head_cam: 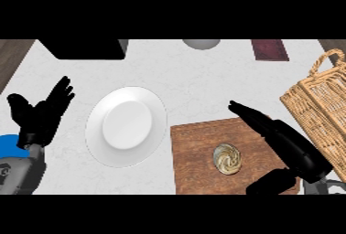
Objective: Pick the cupcake from the cutting board and place it in the basket
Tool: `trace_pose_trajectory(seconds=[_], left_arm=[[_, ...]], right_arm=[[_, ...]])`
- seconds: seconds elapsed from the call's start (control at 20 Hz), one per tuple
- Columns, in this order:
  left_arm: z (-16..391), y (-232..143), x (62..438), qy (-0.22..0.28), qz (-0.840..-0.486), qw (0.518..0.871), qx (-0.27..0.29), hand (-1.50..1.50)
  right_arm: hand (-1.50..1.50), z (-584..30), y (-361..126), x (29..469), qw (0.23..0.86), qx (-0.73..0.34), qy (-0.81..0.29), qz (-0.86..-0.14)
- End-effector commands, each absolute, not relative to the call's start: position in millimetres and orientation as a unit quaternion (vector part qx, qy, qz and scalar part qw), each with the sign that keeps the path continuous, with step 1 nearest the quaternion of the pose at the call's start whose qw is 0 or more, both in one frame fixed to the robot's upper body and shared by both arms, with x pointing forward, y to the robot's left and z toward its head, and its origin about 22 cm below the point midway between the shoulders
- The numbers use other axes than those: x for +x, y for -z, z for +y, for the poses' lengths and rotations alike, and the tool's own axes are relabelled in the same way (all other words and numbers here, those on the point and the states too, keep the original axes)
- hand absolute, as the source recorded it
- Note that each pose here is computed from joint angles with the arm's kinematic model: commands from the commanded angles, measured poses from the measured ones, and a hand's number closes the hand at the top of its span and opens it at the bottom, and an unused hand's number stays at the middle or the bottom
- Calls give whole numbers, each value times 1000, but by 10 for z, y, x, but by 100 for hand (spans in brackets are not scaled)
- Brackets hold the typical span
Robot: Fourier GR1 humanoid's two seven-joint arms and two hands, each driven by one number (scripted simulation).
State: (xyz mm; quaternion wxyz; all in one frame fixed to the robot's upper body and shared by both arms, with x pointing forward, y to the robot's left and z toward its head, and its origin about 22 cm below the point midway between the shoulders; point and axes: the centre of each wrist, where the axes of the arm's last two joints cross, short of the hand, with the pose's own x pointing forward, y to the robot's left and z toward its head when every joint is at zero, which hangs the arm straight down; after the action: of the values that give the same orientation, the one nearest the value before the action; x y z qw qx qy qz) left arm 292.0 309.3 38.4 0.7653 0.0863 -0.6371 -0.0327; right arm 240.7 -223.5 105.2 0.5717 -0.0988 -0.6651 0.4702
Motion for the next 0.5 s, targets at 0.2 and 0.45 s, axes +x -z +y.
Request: trace_pose_trajectory(seconds=[0.2,0.45], left_arm=[[3200,-471,2976,42,-637,764,94,0],[3047,-334,2824,36,-633,767,94,0]], right_arm=[[-150,-1846,-652,2484,581,-116,-520,-615],[-150,-1972,-511,2645,584,-122,-539,-595]])
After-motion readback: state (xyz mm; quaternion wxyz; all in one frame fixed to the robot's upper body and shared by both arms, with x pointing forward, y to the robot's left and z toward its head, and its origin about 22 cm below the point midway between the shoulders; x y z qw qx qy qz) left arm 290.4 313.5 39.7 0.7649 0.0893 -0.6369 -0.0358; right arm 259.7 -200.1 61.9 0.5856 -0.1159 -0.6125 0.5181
